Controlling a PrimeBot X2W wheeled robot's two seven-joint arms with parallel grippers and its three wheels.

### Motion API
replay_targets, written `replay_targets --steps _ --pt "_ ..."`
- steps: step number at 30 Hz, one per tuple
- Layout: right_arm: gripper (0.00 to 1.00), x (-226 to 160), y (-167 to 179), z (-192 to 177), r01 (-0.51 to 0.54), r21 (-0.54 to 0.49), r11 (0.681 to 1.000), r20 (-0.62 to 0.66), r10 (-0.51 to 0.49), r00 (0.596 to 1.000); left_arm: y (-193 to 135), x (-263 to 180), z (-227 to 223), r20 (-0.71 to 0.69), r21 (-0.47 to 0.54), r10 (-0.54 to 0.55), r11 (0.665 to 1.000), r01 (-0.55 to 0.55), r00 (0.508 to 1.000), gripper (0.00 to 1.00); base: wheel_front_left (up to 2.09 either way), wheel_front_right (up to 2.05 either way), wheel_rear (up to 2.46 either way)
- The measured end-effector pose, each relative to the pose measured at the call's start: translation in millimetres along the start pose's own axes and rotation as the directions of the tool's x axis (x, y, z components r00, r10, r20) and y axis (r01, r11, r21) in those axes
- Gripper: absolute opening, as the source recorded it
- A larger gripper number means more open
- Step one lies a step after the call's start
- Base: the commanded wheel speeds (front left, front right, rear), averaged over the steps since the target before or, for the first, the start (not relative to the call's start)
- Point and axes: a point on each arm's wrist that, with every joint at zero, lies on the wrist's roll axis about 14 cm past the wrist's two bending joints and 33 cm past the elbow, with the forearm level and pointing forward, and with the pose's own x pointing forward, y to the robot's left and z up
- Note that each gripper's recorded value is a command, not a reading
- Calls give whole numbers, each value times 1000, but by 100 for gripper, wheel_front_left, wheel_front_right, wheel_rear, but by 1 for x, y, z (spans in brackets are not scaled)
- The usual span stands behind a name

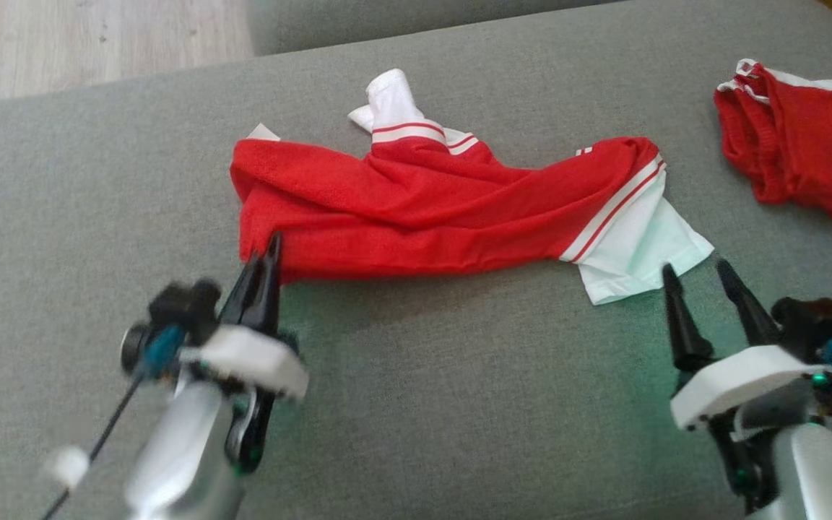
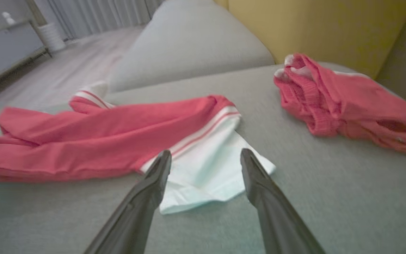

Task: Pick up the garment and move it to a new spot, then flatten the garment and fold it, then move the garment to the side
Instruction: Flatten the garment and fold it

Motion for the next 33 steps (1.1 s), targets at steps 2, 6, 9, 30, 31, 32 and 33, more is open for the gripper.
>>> replay_targets --steps 2,6,9,30,31,32,33 --pt "100 -1 -16 -13 46 6 999 -67 -45 997 9 -14 -18 -32 -22 30 999 -30 999 0 0 0 0" --pt "100 4 -38 -23 111 9 994 -130 -109 986 24 -48 -59 -134 -73 101 991 -112 986 0 0 0 0" --pt "100 16 -45 -24 130 10 991 -155 -127 980 26 -55 -65 -154 -95 109 988 -124 982 0 0 0 0" --pt "0 82 -38 -67 123 73 990 -333 -92 938 39 -44 -54 -127 -108 130 984 -144 983 0 0 0 0" --pt "0 80 -36 -62 118 90 989 -309 -85 947 38 -44 -47 -105 -113 130 983 -142 986 0 0 0 0" --pt "0 77 -32 -57 111 111 988 -279 -76 957 38 -43 -40 -77 -120 132 983 -141 988 0 0 0 0" --pt "0 75 -28 -47 100 131 986 -238 -67 969 37 -43 -32 -47 -132 133 982 -138 990 0 0 0 0"
